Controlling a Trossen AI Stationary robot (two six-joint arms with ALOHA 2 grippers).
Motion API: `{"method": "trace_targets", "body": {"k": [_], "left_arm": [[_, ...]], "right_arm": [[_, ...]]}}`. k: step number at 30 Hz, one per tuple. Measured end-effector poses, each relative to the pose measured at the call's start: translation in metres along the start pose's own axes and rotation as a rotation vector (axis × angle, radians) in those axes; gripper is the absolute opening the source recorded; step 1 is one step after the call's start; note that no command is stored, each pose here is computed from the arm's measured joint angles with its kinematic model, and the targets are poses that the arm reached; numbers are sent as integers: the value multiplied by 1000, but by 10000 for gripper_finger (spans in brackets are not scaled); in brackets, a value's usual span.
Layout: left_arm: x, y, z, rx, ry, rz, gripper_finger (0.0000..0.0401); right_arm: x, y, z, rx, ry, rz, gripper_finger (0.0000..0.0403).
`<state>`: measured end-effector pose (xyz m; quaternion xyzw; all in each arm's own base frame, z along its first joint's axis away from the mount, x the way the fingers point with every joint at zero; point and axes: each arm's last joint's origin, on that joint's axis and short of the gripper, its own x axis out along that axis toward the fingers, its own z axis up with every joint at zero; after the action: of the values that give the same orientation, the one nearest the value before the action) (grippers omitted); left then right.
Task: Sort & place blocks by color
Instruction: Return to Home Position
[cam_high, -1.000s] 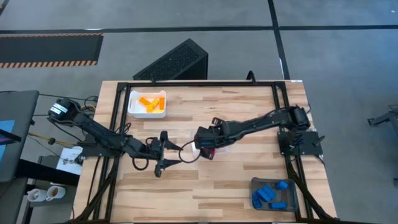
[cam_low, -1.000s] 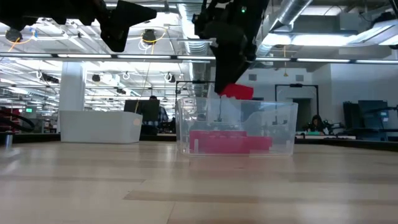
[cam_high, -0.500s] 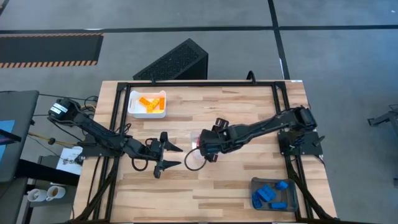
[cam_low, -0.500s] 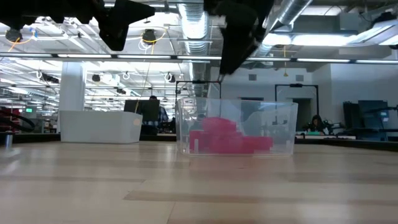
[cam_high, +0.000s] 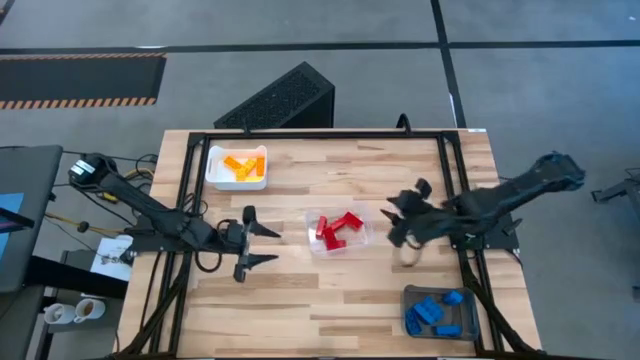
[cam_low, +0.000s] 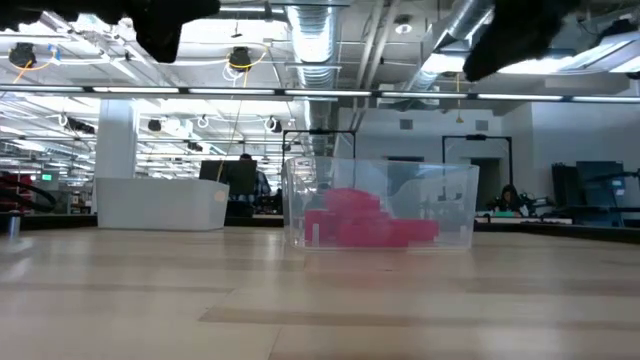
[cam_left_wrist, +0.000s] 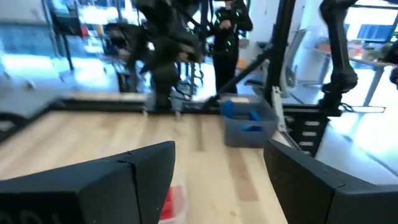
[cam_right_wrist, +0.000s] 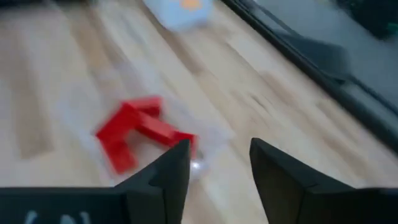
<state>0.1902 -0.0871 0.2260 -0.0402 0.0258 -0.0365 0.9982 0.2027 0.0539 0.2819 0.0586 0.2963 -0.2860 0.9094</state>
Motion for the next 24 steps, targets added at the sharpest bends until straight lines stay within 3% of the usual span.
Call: {"method": "trace_targets", "body": {"k": [3,7,15,20,24], "left_arm": [[-6,10,-7,47,-35,70,233],[-19,32,-7,30,-130,156,233],[-53,68,15,8,-336,139,233],[-64,81,13,16,-304,207,216],[-66,91,7,3,-235,268,180]], "right_arm": [[-5,-17,-24,34,-142,125,168],[-9,-35,-42,28,-316,210,127],[-23,-67,-51,-41,-510,216,47],[-30,-85,-59,-69,-596,282,7],[-27,-94,-71,-81,-631,320,16]]}}
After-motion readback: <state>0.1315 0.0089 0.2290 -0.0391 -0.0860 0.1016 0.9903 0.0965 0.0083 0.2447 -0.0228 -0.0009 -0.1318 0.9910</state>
